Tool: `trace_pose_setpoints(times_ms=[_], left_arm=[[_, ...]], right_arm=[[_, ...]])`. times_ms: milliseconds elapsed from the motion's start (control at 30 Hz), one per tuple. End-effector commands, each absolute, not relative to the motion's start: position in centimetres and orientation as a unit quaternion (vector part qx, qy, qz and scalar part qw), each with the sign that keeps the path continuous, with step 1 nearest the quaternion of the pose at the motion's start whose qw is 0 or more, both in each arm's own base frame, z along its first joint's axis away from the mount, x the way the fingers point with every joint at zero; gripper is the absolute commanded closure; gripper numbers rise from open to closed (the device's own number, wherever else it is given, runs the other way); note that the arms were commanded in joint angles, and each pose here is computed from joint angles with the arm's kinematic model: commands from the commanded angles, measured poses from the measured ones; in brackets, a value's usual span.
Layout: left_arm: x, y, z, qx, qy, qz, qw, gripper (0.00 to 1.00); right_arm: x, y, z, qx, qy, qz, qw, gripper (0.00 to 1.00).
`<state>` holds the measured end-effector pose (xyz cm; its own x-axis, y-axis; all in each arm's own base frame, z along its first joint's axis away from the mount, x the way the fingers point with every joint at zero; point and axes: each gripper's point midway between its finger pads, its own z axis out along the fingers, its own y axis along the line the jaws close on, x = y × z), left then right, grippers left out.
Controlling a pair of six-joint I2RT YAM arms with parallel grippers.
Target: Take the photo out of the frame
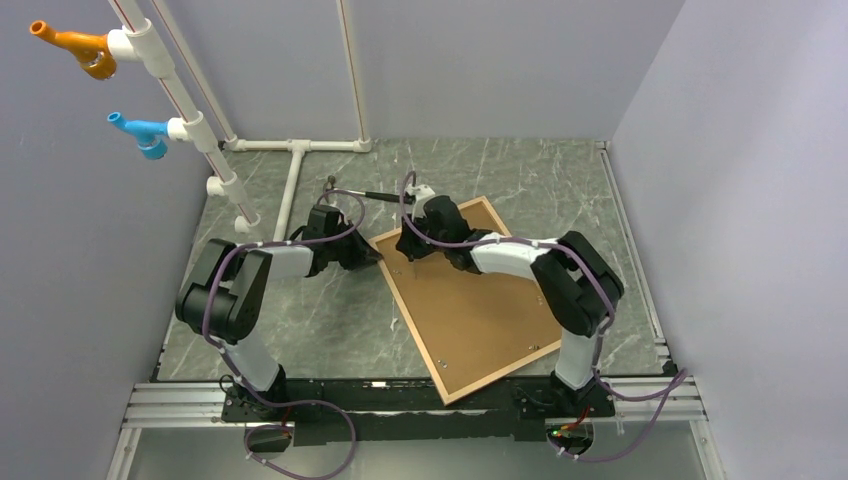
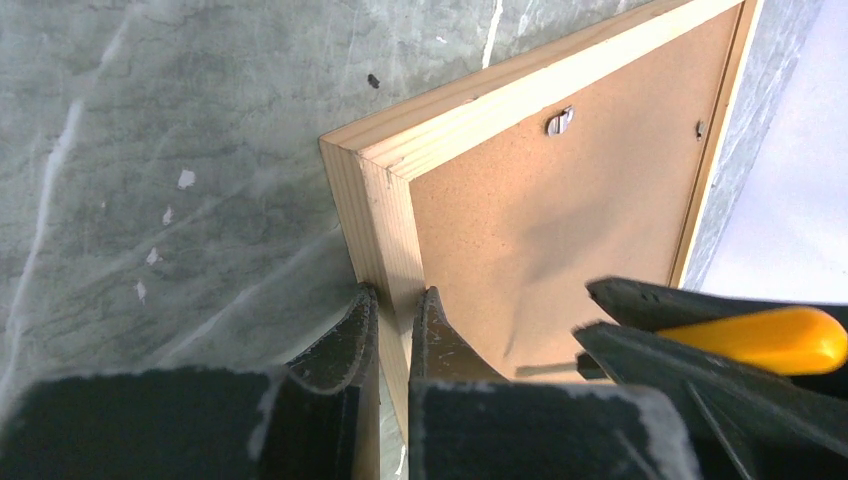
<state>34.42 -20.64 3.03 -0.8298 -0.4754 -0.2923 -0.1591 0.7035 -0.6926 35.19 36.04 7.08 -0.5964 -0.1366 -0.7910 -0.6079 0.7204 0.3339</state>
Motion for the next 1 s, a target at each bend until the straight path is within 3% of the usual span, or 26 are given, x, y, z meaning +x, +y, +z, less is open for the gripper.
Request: trace_pose_setpoints(times_ms=[0, 133, 200, 333, 433, 733, 967], left_arm=[[32.9, -20.8, 0.7, -0.173, 0.903, -0.339, 0.201, 1.0], [33.6, -21.6, 1.5, -0.16, 0.896, -0.357, 0.208, 0.95], [34.0, -21.8, 2.4, -0.149, 0.891, -0.367, 0.222, 0.81], [34.4, -21.7, 5.7, -0.124, 0.876, -0.381, 0.269, 0.44], [33.9, -20.8, 8.2, -0.108, 0.873, -0.368, 0.301, 0.31], [27.0, -24.1, 16.5, 0.025, 0.831, -0.442, 0.336, 0.25], [22.7, -28.9, 17.0, 0.095, 0.823, -0.445, 0.339, 0.28]], right_arm=[[34.5, 34.5, 11.8, -0.213, 0.826, 0.303, 0.426, 1.0], [33.2, 32.9, 12.8, -0.202, 0.828, 0.307, 0.423, 1.0], [32.7, 31.9, 13.6, -0.189, 0.828, 0.312, 0.425, 1.0], [31.8, 30.3, 14.2, -0.16, 0.831, 0.337, 0.412, 1.0], [31.0, 29.6, 15.1, -0.138, 0.826, 0.376, 0.396, 1.0], [30.0, 28.9, 17.8, -0.063, 0.823, 0.422, 0.374, 1.0], [28.4, 30.4, 19.2, -0.016, 0.802, 0.488, 0.344, 1.0]])
